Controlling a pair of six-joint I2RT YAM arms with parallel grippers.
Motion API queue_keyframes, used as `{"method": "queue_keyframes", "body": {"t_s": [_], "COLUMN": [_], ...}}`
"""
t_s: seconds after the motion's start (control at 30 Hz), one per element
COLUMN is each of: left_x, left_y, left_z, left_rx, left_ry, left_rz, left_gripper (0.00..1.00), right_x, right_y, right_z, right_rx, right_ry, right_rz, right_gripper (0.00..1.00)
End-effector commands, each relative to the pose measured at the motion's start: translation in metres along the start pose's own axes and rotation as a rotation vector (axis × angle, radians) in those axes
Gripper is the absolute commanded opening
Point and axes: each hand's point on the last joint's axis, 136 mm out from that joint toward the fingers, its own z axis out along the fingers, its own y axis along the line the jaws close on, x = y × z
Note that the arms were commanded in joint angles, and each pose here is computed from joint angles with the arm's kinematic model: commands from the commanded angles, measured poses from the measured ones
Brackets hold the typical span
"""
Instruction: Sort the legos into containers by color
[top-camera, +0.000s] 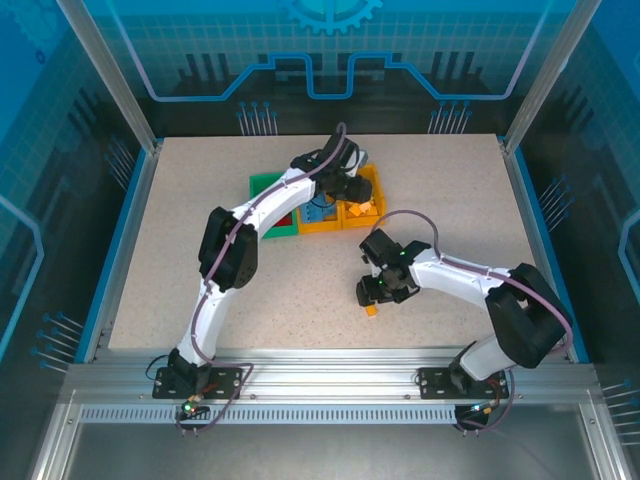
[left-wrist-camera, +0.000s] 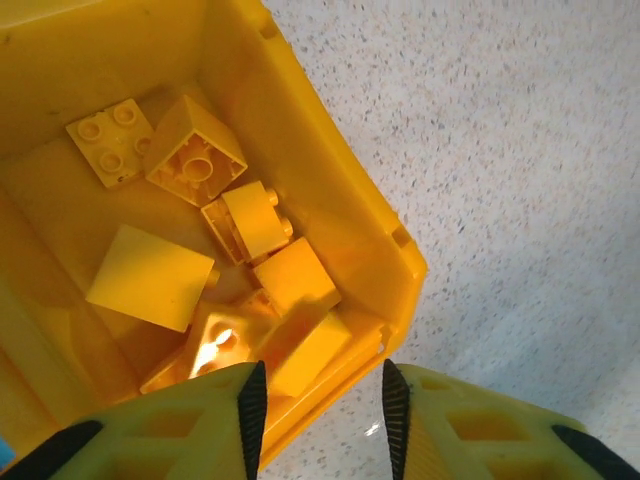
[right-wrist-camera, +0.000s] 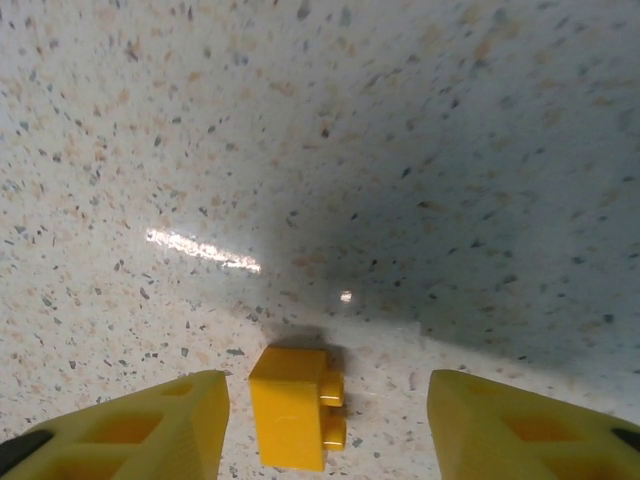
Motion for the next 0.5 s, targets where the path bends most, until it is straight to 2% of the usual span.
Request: {"method": "queue_keyframes", "body": {"t_s": [0.0, 0.17, 0.2, 0.27, 0.3, 0.33, 0.37, 0.47], "left_x": [-0.017, -0.022, -0.024, -0.027, -0.030, -0.031, -0.032, -0.034], "left_y": [-0.007, -0.015, -0.016, -0.019, -0.019, -0.021, -0.021, -0.018], "left_z": [-0.003, -0.009, -0.013, -0.020, -0.027, -0.031, -0.036, -0.052], "left_rx": [0.055, 0.093, 0.097, 0.105, 0.107, 0.108, 0.109, 0.104], "left_ry": [-0.038, -0.056, -0.066, -0.085, -0.099, -0.108, -0.119, -0.147], "left_rz": [-0.081, -0.125, -0.136, -0.146, -0.153, -0.156, -0.162, -0.180], "left_gripper": [0.47, 0.57, 0.61, 0.72, 0.81, 0.95, 0.99, 0.99], "right_x": [0.016, 0.025, 0.027, 0.030, 0.032, 0.034, 0.035, 0.036], "right_y": [-0.005, -0.001, -0.001, 0.000, -0.001, -0.001, -0.003, -0.004], "right_z": [0.007, 0.012, 0.014, 0.017, 0.019, 0.021, 0.023, 0.027], "right_rx": [0.052, 0.080, 0.088, 0.103, 0.113, 0.122, 0.134, 0.149], "right_ry": [0.055, 0.085, 0.092, 0.106, 0.114, 0.123, 0.130, 0.142], "right_rz": [-0.032, -0.047, -0.047, -0.050, -0.056, -0.057, -0.054, -0.047], "right_gripper": [0.53, 0.51, 0.50, 0.49, 0.48, 0.47, 0.45, 0.35]}}
